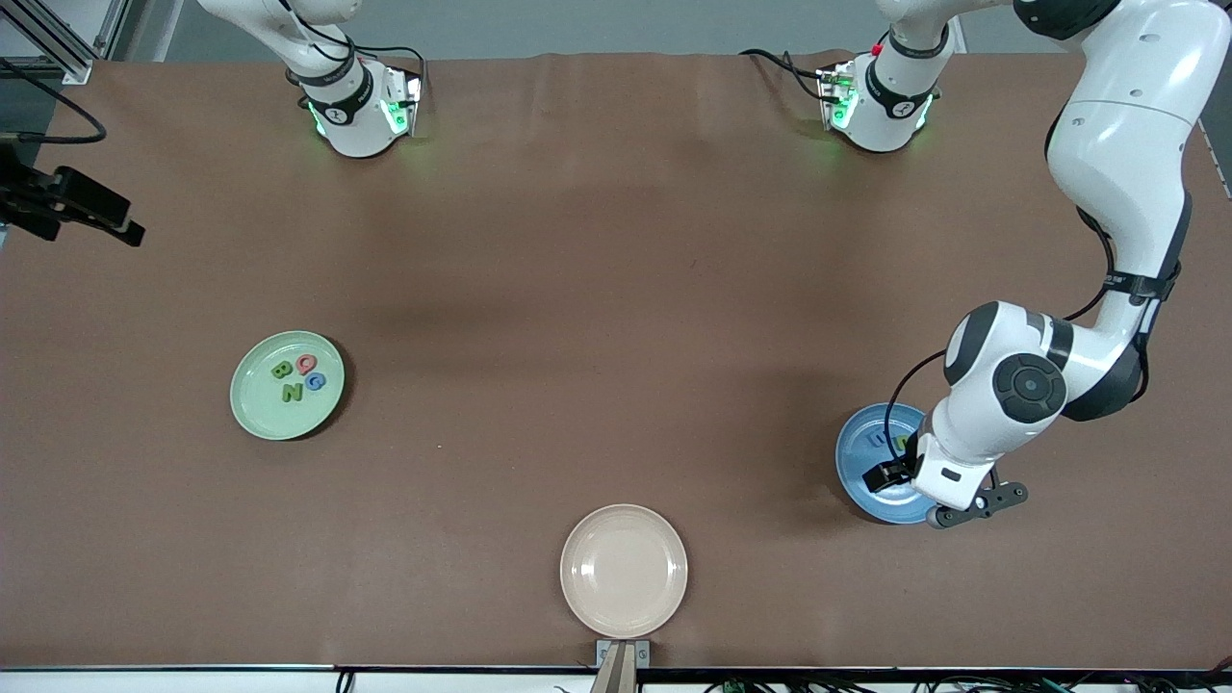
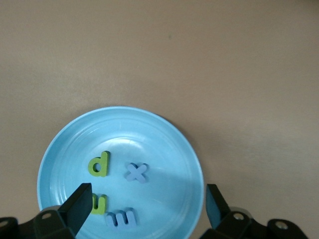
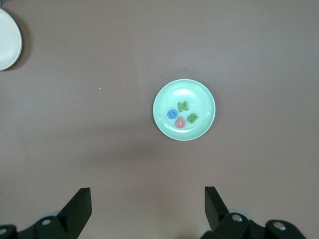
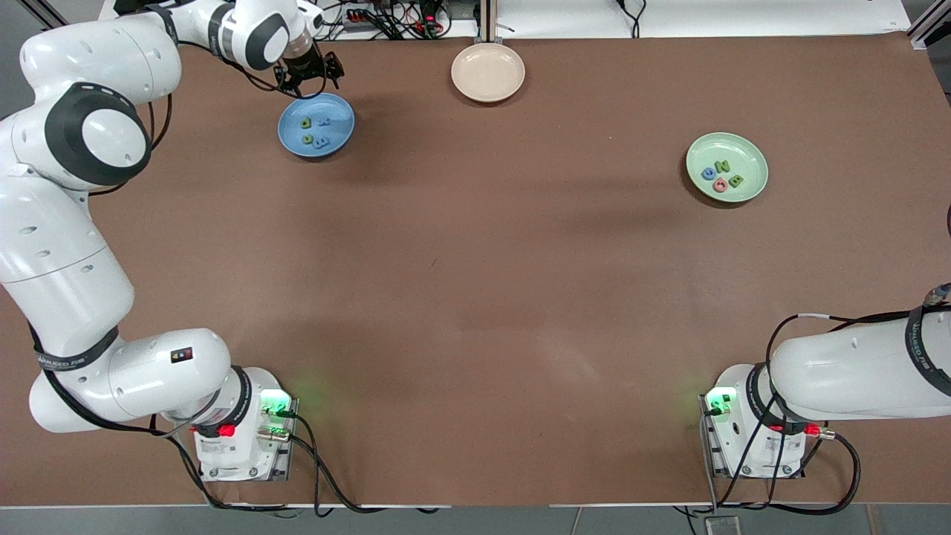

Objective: Sort upper and lower case letters into plates

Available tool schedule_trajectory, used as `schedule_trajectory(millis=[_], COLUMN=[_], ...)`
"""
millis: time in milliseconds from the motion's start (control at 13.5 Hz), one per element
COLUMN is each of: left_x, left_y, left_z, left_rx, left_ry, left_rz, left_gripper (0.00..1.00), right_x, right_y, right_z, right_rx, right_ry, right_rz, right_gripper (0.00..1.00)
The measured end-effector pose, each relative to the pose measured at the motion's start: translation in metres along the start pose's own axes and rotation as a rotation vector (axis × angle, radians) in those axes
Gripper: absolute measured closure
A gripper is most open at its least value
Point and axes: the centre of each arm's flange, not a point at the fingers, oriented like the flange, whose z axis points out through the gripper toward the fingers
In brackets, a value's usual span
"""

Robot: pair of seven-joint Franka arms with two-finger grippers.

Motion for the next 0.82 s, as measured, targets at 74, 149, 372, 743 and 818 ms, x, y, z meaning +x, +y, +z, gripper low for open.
schedule_trajectory(millis=[74, 149, 372, 743, 818], left_x=[0.002, 0.005, 0.015, 0.03, 0.031], left_y=[0.005, 0.009, 0.012, -0.044, -0.058], left_z=[-0.016, -0.037, -0.1, -0.181, -0.197], left_rx=[0.006, 0.02, 0.042, -0.025, -0.018], left_ry=[-0.001, -0.008, -0.045, -0.092, -0.094], left_rz=[0.002, 0.002, 0.007, 0.097, 0.131], left_gripper=[0.0, 0.0, 0.0, 0.0, 0.0], right_x=[0.0, 0.0, 0.0, 0.003, 0.003], right_y=[0.002, 0.002, 0.002, 0.009, 0.01], right_z=[-0.001, -0.001, -0.005, -0.011, -0.014], right_rx=[0.0, 0.0, 0.001, 0.003, 0.003], right_ry=[0.001, 0.001, 0.015, 0.046, 0.055], right_rz=[0.003, 0.003, 0.003, 0.016, 0.018], right_gripper=[0.0, 0.0, 0.0, 0.0, 0.0])
